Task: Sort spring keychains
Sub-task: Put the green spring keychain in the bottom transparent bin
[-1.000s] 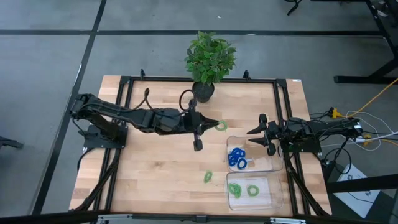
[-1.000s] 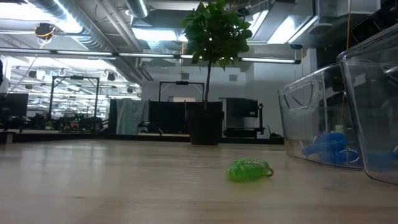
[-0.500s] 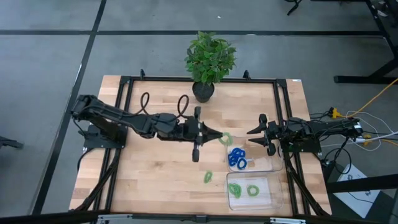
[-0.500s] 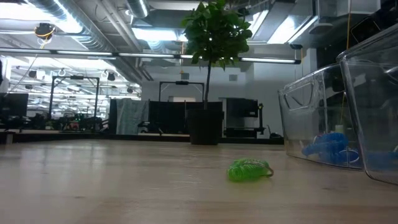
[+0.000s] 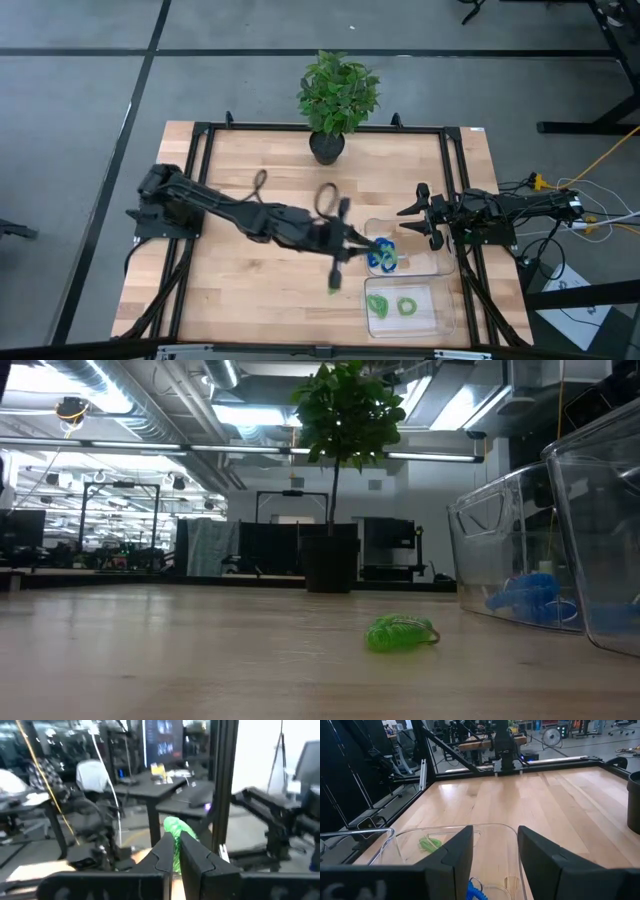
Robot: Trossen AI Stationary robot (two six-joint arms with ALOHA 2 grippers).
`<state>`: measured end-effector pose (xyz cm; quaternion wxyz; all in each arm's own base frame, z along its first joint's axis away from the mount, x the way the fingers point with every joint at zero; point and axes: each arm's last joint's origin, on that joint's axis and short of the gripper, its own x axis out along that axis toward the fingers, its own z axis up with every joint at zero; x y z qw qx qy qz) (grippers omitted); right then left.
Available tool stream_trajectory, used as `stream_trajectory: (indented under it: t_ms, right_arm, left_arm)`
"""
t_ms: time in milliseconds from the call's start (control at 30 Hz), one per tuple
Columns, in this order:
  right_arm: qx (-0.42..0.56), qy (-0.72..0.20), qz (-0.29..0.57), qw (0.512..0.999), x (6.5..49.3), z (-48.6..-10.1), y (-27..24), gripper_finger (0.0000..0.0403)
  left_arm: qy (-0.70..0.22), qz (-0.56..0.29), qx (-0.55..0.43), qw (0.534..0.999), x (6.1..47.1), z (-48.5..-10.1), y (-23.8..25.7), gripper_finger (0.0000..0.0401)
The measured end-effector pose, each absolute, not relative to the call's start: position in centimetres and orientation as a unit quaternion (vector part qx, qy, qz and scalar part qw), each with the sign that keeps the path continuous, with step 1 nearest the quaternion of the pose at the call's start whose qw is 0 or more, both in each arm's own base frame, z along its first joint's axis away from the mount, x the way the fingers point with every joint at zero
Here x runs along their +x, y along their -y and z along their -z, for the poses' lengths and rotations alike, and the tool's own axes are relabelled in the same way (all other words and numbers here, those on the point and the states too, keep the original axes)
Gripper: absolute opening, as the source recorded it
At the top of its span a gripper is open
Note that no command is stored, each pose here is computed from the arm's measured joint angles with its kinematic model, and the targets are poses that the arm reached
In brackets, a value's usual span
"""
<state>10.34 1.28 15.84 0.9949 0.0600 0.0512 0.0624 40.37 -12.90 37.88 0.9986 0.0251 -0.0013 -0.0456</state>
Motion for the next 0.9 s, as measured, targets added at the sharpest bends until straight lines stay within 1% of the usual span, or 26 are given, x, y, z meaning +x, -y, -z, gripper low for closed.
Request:
stream_trajectory:
  t_ms: [300, 400, 567, 767, 900]
  right_arm:
    - [0.060, -0.051, -0.062, 0.995, 10.3, -15.8, -1.3, 0.0154]
    - [0.060, -0.051, -0.062, 0.995, 10.3, -15.8, -1.3, 0.0154]
    - [0.060, -0.051, -0.062, 0.995, 10.3, -15.8, -1.3, 0.0154]
    - [0.060, -0.051, -0.062, 0.995, 10.3, -15.8, -1.3, 0.0154]
    - [0.060, -0.051, -0.062, 0.995, 10.3, -15.8, -1.3, 0.0154]
  left_arm:
    - [-0.042, 0.082, 0.044, 0.995, 45.3, -36.2, 15.0, 0.0011]
    - [-0.048, 0.097, 0.045, 0.993, 46.3, -35.6, 15.5, 0.0011]
    - [-0.051, 0.124, 0.044, 0.990, 47.3, -34.9, 16.1, 0.0011]
    - [-0.056, 0.134, 0.045, 0.988, 47.5, -34.3, 16.6, 0.0011]
    - [-0.074, 0.165, 0.046, 0.982, 47.8, -33.1, 16.8, 0.0011]
